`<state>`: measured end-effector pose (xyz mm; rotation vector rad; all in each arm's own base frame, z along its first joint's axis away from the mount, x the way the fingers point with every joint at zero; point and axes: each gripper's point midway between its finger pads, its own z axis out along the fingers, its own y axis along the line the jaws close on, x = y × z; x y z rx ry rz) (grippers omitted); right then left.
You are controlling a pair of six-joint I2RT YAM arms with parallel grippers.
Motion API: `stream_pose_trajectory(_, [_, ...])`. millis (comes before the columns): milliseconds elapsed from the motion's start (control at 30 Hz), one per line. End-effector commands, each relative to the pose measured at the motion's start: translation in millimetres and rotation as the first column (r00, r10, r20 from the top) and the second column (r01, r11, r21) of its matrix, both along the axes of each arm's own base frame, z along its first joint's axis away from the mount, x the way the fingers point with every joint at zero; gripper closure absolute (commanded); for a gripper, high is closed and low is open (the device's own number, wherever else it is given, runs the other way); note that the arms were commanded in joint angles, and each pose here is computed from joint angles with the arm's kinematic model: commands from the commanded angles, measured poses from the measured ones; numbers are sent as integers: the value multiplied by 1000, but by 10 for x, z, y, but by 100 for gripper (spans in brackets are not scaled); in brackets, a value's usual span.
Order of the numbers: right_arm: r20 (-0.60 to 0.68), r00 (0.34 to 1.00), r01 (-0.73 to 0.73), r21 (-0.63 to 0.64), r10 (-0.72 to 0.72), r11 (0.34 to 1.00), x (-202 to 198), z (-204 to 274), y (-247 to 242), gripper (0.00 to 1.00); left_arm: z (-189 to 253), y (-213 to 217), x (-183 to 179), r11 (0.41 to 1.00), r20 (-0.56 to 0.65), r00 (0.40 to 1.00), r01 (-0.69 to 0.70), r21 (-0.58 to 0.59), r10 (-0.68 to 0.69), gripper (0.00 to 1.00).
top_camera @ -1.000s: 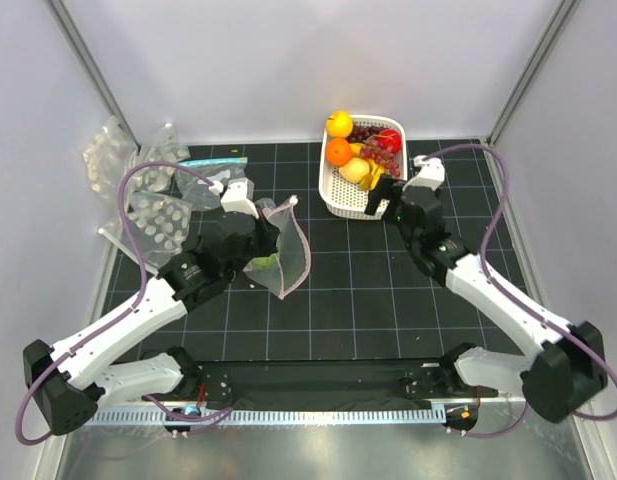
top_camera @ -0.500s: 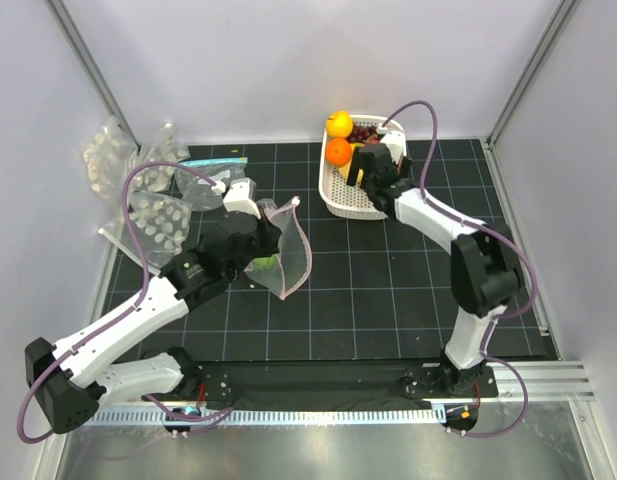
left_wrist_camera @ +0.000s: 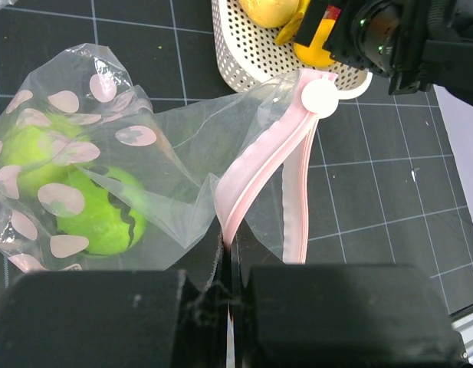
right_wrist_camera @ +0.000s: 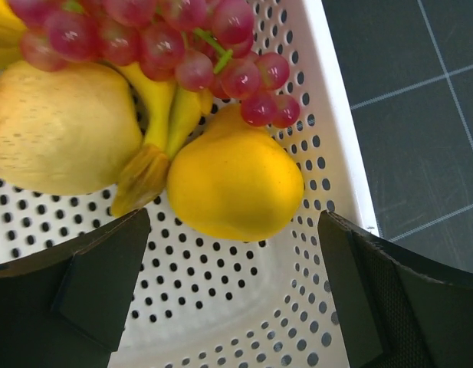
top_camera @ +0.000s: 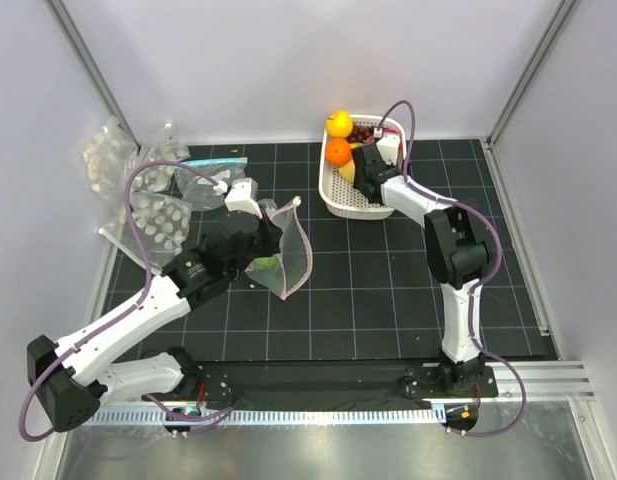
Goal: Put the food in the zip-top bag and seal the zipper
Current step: Pick up the fake fruit from the bin.
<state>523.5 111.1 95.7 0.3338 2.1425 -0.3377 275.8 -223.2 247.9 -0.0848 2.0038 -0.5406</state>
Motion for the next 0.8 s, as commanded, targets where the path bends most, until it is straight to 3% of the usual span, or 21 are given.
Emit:
stream_pose_trajectory(0, [32,998,60,24,-61,998,141,27,-163,0,155,-43,72,999,36,999,-10,-50,12,100])
stream_pose_trajectory(133, [14,998,57,37,-58,998,225,-106,-216,3,147,-50,76,999,35,999,-9,-46,11,100])
stream_pose_trajectory(333, [30,1000,-7,54,6,999,261,-16,-152,38,141,-50,80,999,34,999,-10,-46,11,100])
stream_pose_trajectory(433, [56,997,-49,78,44,996,223,142,-105,46,129,-59,81,999,30,1000,-7,-43,8,100])
stream_pose_trajectory(767, [196,967,-183,104,160,978,-125,818,185,50,130,-50,95,999,33,999,-15,-39,16,100])
